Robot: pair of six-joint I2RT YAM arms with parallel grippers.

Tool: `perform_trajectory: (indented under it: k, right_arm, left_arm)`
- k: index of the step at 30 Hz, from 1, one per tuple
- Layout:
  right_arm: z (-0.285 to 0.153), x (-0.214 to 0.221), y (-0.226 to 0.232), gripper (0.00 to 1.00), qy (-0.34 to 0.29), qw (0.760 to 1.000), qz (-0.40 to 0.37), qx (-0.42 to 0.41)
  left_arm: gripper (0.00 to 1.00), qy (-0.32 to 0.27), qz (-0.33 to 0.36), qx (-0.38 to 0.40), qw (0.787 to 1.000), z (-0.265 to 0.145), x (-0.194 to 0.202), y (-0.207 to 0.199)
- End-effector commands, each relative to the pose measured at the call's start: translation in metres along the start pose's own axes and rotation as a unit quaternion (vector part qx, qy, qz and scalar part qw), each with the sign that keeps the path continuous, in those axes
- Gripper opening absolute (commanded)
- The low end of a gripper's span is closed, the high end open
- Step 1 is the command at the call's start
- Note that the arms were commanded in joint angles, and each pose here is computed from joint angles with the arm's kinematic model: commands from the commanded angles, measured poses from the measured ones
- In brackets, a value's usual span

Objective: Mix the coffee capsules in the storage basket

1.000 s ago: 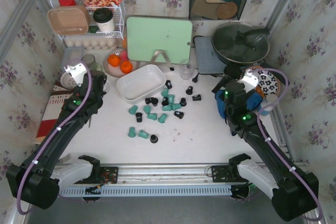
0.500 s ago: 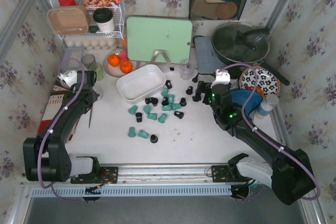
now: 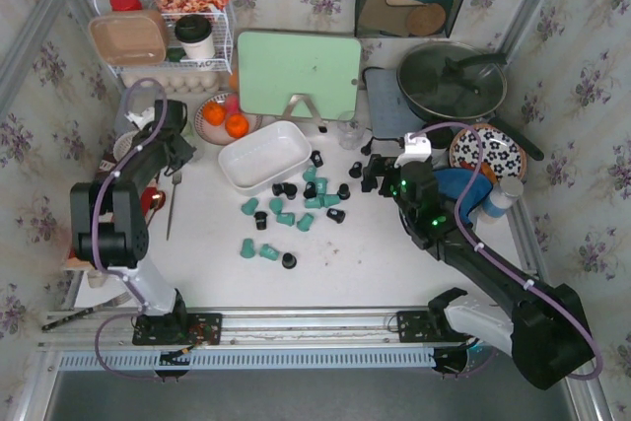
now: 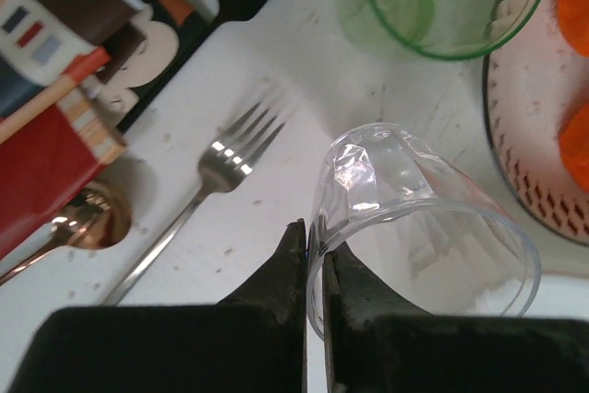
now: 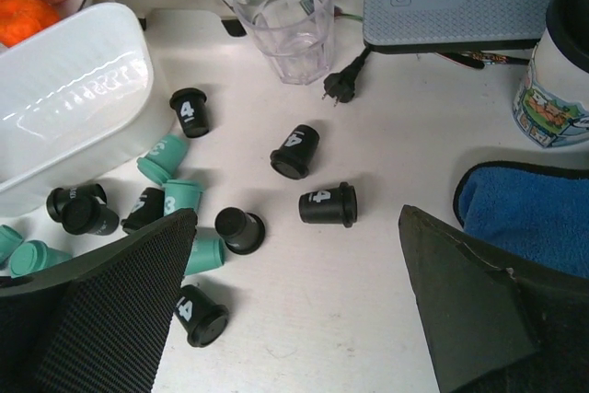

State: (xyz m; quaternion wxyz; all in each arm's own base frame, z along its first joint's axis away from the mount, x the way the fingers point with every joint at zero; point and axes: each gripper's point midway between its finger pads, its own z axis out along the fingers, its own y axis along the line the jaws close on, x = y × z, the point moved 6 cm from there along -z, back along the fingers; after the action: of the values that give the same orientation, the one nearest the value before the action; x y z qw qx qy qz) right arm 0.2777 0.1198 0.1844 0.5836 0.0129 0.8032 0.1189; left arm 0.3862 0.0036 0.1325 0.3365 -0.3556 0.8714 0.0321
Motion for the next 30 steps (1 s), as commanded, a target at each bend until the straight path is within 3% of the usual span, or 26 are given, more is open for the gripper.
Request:
perform_trajectory:
  k: [1,8,11,18,22,30]
  right_arm:
    - [-0.001,-0.008,0.006,1.00,-0.019,1.000,0.012,-0.018]
    - [0.001,-0.005,0.008,1.00,-0.009,1.000,0.013,-0.027]
    - [0.001,-0.004,0.009,1.00,-0.007,0.999,0.012,-0.030]
    - [0.001,-0.002,0.011,1.00,0.000,0.999,0.010,-0.037]
    - [0.002,0.000,0.011,1.00,0.005,0.999,0.009,-0.039]
    - [0.004,0.007,0.020,1.00,0.011,0.998,-0.017,-0.060]
  left_arm:
    - [0.00,0.053,-0.008,-0.023,0.998,0.012,0.006,-0.007]
    - [0.00,0.096,-0.006,-0.050,0.994,0.028,0.010,-0.011]
    - [0.19,0.098,-0.003,-0.053,0.994,0.030,0.007,-0.012]
    - [0.40,0.099,0.009,-0.047,0.994,0.029,-0.008,-0.015]
    - [0.62,0.095,0.011,-0.019,0.995,0.018,-0.016,-0.021]
    - [0.70,0.019,0.060,0.034,0.997,-0.057,-0.031,-0.021]
